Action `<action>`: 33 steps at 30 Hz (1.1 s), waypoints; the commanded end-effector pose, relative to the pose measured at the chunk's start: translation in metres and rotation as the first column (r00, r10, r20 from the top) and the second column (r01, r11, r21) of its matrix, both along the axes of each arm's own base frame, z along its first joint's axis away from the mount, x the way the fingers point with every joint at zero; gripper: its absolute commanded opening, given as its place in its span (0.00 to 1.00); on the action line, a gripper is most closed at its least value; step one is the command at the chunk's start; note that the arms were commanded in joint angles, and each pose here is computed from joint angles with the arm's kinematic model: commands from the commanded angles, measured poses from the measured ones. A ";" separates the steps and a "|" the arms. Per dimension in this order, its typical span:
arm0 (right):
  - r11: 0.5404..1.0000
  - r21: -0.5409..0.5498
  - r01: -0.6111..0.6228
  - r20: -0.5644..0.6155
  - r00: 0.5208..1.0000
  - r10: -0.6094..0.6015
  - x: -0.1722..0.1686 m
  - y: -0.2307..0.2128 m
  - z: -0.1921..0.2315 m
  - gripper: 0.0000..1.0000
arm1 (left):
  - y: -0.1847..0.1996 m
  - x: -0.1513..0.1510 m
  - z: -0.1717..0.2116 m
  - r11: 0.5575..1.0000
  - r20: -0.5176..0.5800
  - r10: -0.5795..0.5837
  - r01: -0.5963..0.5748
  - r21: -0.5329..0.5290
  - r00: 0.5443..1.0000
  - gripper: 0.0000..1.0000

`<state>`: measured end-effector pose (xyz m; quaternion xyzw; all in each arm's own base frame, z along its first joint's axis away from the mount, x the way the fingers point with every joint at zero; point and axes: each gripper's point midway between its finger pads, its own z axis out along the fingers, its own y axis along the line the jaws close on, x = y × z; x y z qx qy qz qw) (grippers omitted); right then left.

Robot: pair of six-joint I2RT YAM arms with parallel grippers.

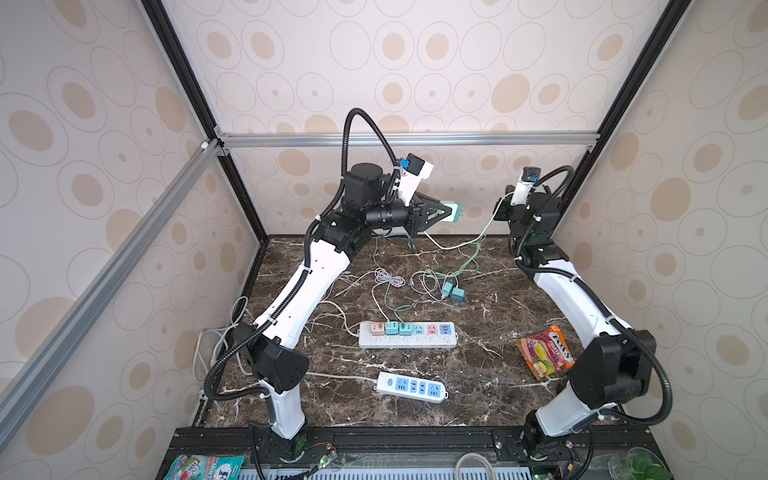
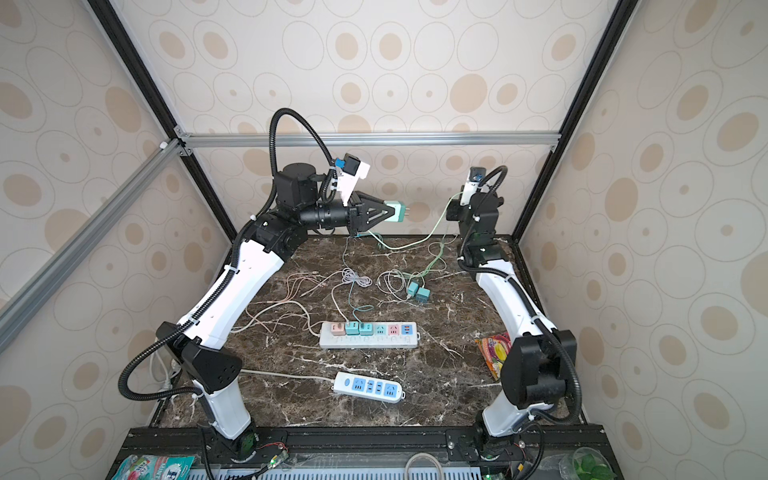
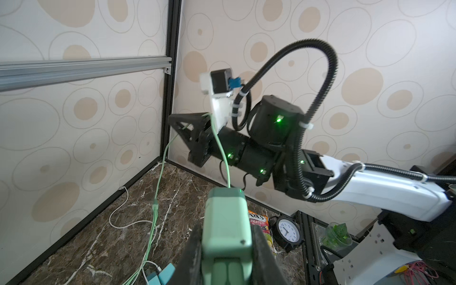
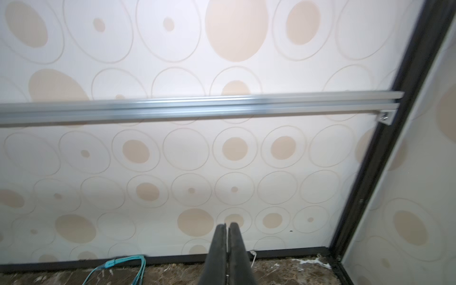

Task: Insert the plug

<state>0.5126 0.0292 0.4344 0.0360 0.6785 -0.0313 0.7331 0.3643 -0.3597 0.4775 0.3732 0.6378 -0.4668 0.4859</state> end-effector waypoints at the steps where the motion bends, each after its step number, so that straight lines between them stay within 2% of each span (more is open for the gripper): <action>1: 0.990 -0.006 0.144 0.031 0.989 -0.144 -0.021 -0.038 0.023 0.00 | 0.000 0.004 -0.004 1.000 0.034 0.017 -0.018 0.024 0.999 0.00; 4: 0.980 -0.002 0.198 0.096 0.976 -0.197 -0.044 -0.057 0.055 0.00 | -0.001 0.010 -0.015 0.998 0.019 0.029 -0.029 0.049 0.999 0.00; 8: 0.984 -0.031 0.175 0.137 0.976 -0.170 -0.061 -0.054 0.084 0.00 | -0.005 0.013 -0.026 0.998 -0.005 0.019 -0.019 0.059 1.000 0.00; 13: 0.999 -0.040 0.027 0.091 0.996 -0.023 -0.059 -0.030 0.087 0.00 | -0.008 0.008 -0.022 0.999 -0.011 -0.024 0.024 0.036 1.000 0.00; 18: 0.999 -0.029 0.028 0.099 0.995 -0.025 -0.054 -0.030 0.091 0.00 | -0.009 0.001 -0.008 0.998 0.011 -0.057 0.057 0.007 0.998 0.00; 20: 1.000 -0.019 -0.021 0.089 0.996 0.022 -0.048 -0.022 0.091 0.00 | -0.007 0.006 -0.005 1.000 0.025 -0.022 0.022 0.007 0.999 0.00; 26: 0.968 0.033 -0.249 0.064 0.967 0.246 -0.016 0.029 0.091 0.00 | 0.017 0.051 0.003 0.974 0.074 0.226 -0.227 0.004 0.971 0.00; 28: 0.953 0.030 -0.302 0.076 0.951 0.299 -0.006 0.048 0.098 0.00 | 0.034 0.071 0.013 0.937 0.105 0.348 -0.349 -0.015 0.931 0.00; 30: 0.934 0.025 -0.357 0.099 0.930 0.353 0.005 0.071 0.105 0.00 | 0.059 0.093 0.026 0.860 0.144 0.509 -0.509 -0.042 0.849 0.00; 33: 0.907 0.016 -0.421 0.131 0.900 0.416 0.025 0.107 0.109 0.00 | 0.099 0.123 0.044 0.713 0.187 0.699 -0.692 -0.110 0.690 0.00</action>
